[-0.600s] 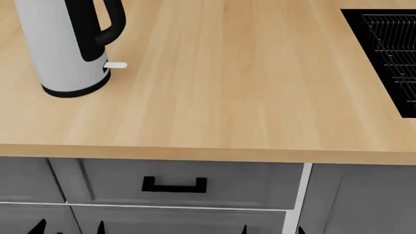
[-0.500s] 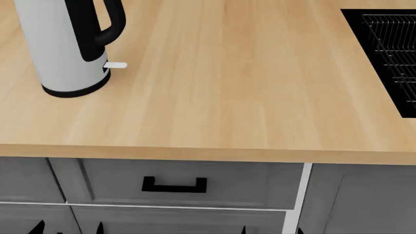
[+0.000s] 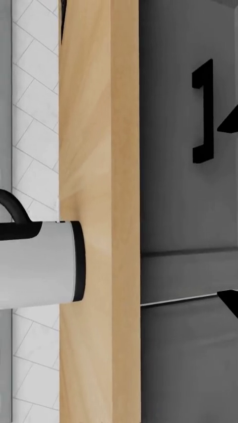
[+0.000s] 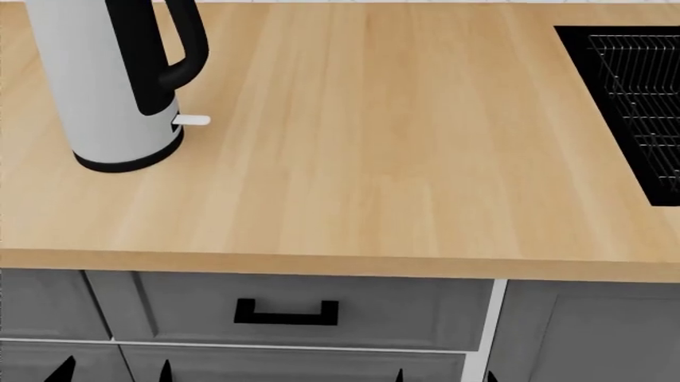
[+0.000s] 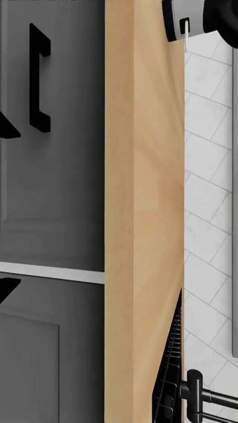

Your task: Close the lid of the electric kettle.

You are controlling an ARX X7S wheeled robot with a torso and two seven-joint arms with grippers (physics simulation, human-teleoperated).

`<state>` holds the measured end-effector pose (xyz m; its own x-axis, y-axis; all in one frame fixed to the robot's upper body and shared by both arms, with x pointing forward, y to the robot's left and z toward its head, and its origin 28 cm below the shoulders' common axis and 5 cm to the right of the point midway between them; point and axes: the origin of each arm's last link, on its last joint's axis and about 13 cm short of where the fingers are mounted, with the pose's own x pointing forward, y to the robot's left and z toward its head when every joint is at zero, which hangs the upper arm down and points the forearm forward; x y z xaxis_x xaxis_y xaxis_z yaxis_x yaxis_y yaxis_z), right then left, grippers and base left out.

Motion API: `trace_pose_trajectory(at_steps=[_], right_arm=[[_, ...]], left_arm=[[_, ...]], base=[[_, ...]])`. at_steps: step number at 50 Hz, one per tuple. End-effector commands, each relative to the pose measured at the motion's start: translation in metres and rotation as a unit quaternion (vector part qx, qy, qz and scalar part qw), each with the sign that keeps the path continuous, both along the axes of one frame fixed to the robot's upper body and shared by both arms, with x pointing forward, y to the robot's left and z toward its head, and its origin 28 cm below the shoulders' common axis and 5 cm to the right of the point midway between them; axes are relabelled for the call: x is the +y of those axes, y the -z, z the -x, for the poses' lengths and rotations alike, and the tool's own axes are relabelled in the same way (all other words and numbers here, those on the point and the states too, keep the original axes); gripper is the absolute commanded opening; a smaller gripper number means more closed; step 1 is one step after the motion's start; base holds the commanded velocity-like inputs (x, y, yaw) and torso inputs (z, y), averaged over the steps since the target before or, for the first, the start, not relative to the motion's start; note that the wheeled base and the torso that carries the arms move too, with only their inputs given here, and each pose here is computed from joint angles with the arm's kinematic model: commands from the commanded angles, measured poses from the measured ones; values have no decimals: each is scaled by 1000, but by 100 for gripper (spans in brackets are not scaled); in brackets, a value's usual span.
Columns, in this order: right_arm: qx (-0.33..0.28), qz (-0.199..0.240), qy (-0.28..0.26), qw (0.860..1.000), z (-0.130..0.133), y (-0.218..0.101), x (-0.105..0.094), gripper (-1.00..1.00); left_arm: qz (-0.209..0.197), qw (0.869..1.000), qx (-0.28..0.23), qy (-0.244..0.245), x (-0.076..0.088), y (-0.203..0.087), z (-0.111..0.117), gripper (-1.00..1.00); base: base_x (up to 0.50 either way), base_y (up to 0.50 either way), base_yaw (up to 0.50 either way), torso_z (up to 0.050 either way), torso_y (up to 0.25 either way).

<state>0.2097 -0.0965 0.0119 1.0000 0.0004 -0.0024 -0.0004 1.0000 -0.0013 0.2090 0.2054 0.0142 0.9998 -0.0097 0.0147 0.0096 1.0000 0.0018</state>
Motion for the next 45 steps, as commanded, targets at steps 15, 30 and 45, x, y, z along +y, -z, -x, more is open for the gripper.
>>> trace_pose_trajectory(at_steps=[15,30,45], right_arm=[[2,2,1,1000,0,0,0,100],[-10,18,-4,1000,1,0,1,100],[-14,15,-3,1000,2,-2,1,100]], left_arm=[[2,1000,-5,-1,1,-2,0,100],[9,1000,-5,3,0,-3,2,100],[10,1000,-4,1,1,-2,2,100]], base=[[0,0,0,48,50],[0,0,0,32,34],[0,500,0,0,0]])
